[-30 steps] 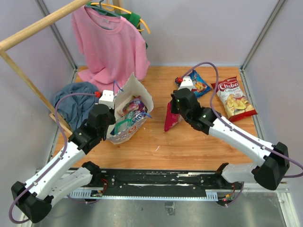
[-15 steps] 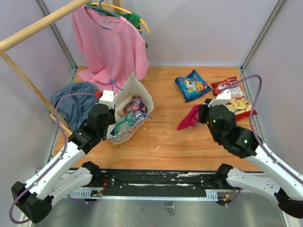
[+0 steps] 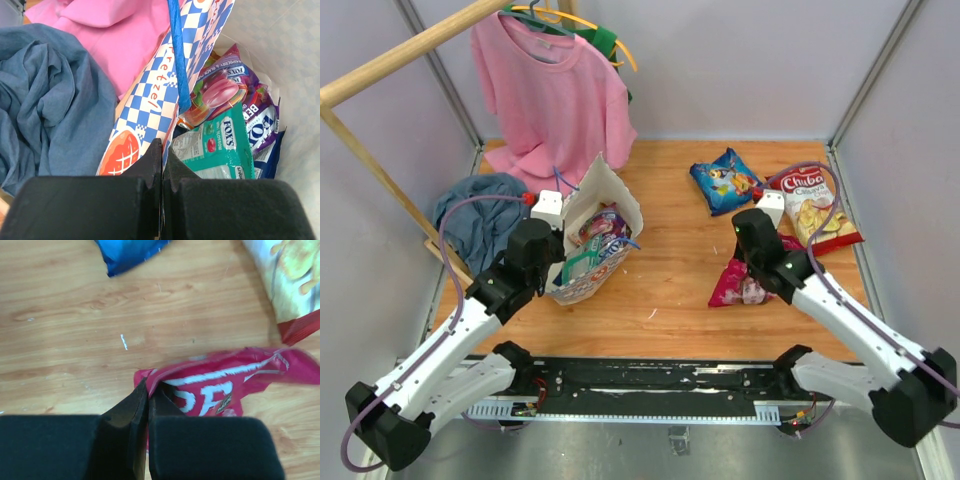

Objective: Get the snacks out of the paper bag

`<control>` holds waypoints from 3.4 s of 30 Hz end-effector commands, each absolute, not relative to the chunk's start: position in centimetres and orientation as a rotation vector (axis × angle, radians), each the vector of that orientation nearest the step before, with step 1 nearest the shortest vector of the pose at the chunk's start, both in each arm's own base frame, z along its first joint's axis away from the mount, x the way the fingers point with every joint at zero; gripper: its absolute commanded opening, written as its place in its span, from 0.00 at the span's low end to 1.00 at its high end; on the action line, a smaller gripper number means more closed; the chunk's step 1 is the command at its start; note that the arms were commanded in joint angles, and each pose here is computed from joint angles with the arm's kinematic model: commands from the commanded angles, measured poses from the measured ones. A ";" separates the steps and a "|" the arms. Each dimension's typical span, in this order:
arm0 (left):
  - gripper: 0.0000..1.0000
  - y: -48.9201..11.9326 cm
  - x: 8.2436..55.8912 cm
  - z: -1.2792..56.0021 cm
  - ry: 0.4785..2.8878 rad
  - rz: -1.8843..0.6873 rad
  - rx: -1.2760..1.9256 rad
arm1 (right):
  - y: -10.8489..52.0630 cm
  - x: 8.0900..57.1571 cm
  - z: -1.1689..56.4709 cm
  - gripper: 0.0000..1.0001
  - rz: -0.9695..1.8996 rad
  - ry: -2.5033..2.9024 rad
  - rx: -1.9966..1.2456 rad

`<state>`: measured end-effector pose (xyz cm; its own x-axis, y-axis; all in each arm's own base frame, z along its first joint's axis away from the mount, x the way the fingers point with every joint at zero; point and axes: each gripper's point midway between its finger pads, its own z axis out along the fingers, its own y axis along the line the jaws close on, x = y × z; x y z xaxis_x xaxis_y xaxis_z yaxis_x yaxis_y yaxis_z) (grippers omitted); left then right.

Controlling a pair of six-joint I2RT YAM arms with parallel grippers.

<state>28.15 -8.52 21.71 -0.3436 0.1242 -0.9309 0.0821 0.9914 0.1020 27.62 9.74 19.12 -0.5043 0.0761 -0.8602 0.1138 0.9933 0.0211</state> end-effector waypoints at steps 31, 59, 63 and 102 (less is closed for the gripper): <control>0.01 -9.6 28.2 21.5 1.923 -0.029 0.167 | 12.5 27.5 15.4 0.96 0.296 2.232 0.096; 0.00 -9.8 28.1 21.4 1.926 -0.041 0.177 | 7.8 34.3 14.7 0.48 0.579 2.281 0.370; 0.01 -9.9 28.1 21.3 1.930 -0.045 0.179 | 10.1 34.0 17.6 0.26 0.534 2.229 0.260; 0.01 -10.7 28.1 21.2 1.932 -0.084 0.210 | 3.2 37.0 11.9 0.02 0.369 2.254 0.428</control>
<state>27.98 -10.35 21.33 -0.3550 0.1170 -0.9275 0.1744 0.9830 0.0572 36.45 2.27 7.86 -0.6462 0.4955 -0.5804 0.3043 0.8647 0.3995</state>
